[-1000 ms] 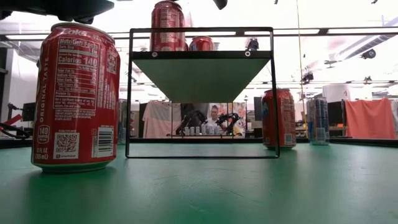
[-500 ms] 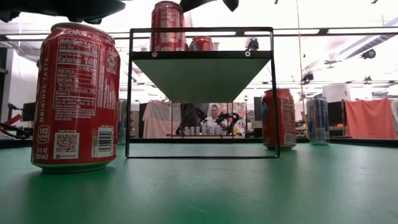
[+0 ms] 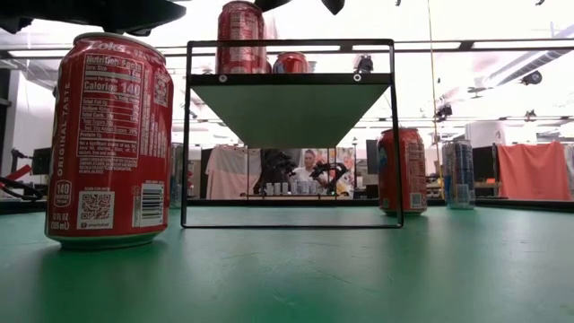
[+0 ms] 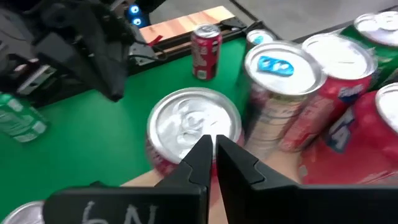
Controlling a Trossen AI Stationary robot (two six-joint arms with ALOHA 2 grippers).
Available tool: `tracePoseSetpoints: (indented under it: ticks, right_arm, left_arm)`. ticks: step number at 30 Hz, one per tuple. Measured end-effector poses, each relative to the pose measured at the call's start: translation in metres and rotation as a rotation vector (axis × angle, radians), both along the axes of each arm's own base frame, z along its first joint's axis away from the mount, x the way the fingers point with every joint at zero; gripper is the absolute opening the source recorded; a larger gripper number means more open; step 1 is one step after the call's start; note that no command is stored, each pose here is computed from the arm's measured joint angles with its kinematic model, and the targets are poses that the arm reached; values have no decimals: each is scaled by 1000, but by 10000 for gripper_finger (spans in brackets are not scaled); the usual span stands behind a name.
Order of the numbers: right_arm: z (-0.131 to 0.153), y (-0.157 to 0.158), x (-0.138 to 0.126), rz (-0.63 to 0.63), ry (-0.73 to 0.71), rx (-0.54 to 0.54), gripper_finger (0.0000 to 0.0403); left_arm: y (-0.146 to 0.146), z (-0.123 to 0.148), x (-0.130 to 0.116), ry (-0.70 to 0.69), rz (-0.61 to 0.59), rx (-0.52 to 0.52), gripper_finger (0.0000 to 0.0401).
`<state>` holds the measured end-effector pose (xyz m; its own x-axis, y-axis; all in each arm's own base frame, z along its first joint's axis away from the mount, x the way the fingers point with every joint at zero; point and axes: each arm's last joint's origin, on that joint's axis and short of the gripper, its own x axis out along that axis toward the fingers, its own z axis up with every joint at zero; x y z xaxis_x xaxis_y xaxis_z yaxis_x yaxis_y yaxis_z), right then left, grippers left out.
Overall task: Place canned beverage on shelf
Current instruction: Put the red can on the shelf
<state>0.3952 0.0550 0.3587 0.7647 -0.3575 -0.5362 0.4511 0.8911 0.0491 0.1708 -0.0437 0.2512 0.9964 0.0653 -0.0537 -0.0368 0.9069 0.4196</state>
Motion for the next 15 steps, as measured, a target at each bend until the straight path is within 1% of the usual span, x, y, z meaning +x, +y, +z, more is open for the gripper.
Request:
tracePoseSetpoints:
  ticks: [4, 15]
  right_arm:
    - [0, 3, 0, 17, -7, 42, 12]
    - [0, 18, -2, 50, -15, 62, 12]
  left_arm:
    - [0, 0, 0, -3, 1, 0, 0]
    - [0, 0, 0, -3, 1, 0, 0]
